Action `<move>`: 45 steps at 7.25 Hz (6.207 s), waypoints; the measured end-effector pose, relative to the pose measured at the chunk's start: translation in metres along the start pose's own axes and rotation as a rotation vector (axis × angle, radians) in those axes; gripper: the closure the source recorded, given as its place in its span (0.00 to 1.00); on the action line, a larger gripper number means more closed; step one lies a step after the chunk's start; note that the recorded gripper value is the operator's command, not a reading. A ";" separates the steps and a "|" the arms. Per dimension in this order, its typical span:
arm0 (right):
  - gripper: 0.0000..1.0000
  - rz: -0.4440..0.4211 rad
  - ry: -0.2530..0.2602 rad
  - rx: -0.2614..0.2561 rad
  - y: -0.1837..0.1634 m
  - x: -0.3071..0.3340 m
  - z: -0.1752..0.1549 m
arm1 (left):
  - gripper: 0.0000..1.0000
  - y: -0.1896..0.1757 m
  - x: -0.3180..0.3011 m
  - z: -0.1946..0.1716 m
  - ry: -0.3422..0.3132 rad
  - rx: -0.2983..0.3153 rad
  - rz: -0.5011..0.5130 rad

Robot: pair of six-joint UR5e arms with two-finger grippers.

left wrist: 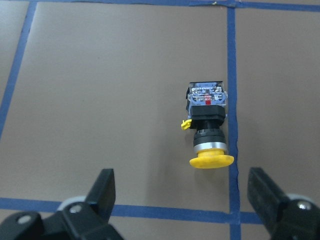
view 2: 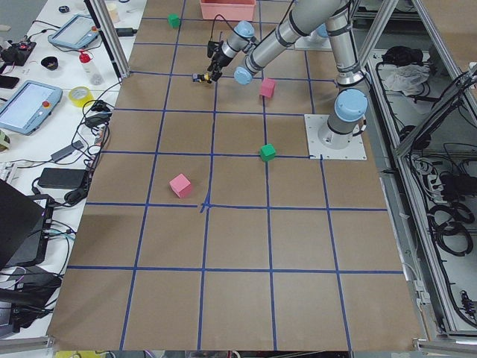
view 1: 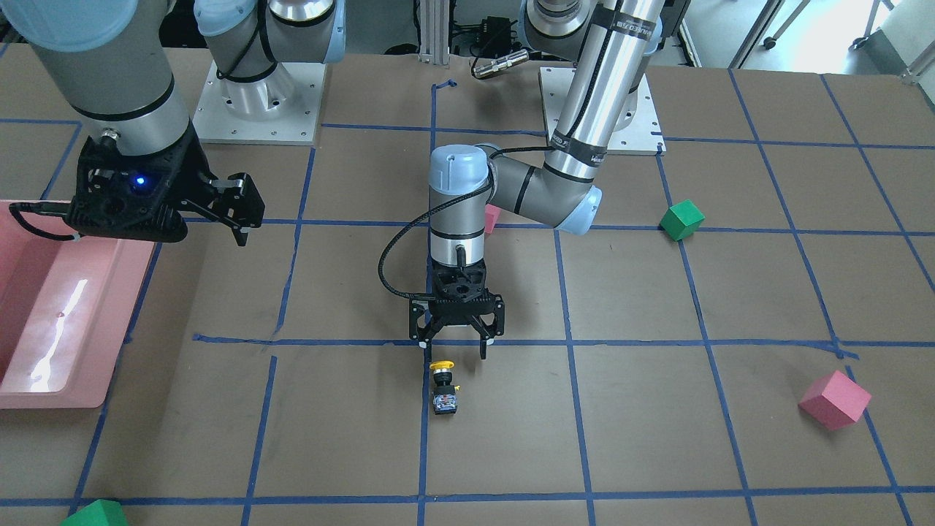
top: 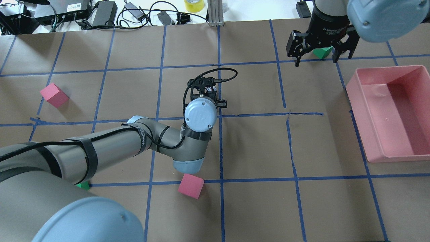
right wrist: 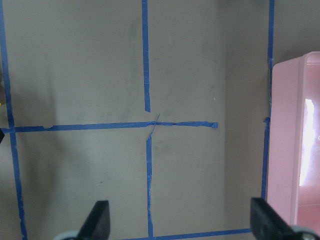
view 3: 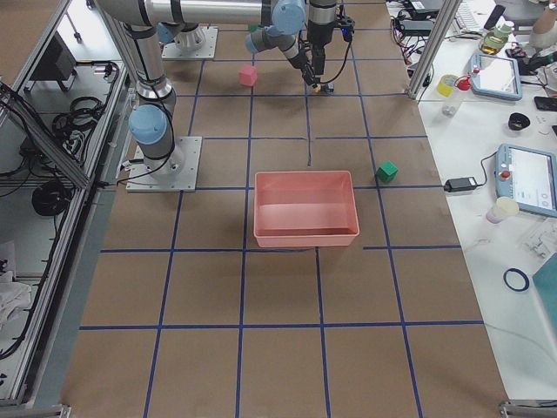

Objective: Align button upright
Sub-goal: 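Grasp the button with the left gripper and lift it, then rotate the held button cap-up with the left gripper above the table, then set the button down upright and open the left gripper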

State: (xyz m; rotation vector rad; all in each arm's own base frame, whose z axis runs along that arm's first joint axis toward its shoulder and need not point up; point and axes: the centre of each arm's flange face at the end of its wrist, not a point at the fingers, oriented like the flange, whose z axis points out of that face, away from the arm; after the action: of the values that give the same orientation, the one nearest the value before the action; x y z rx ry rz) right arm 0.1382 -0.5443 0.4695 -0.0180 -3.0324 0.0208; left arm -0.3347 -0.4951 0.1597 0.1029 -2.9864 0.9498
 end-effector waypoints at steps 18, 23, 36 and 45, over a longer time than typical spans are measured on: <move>0.00 -0.019 -0.013 0.008 0.001 0.001 -0.003 | 1.00 -0.042 0.023 -0.022 0.043 0.048 0.108; 0.00 -0.020 -0.073 0.008 0.001 -0.007 -0.004 | 1.00 -0.139 0.002 -0.080 0.053 -0.509 -0.063; 0.00 -0.023 0.041 0.031 -0.001 0.004 -0.005 | 1.00 -0.131 -0.032 0.043 0.238 -1.221 -0.588; 0.00 0.033 -0.102 0.013 -0.001 -0.008 0.009 | 0.00 -0.142 -0.033 0.023 0.260 -1.170 -0.561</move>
State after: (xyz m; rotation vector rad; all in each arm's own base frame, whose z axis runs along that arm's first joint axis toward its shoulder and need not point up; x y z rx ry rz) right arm 0.1449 -0.5460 0.4597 -0.0682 -3.1333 0.0454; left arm -0.2926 -0.6222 0.2219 0.6545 -2.5168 -0.7635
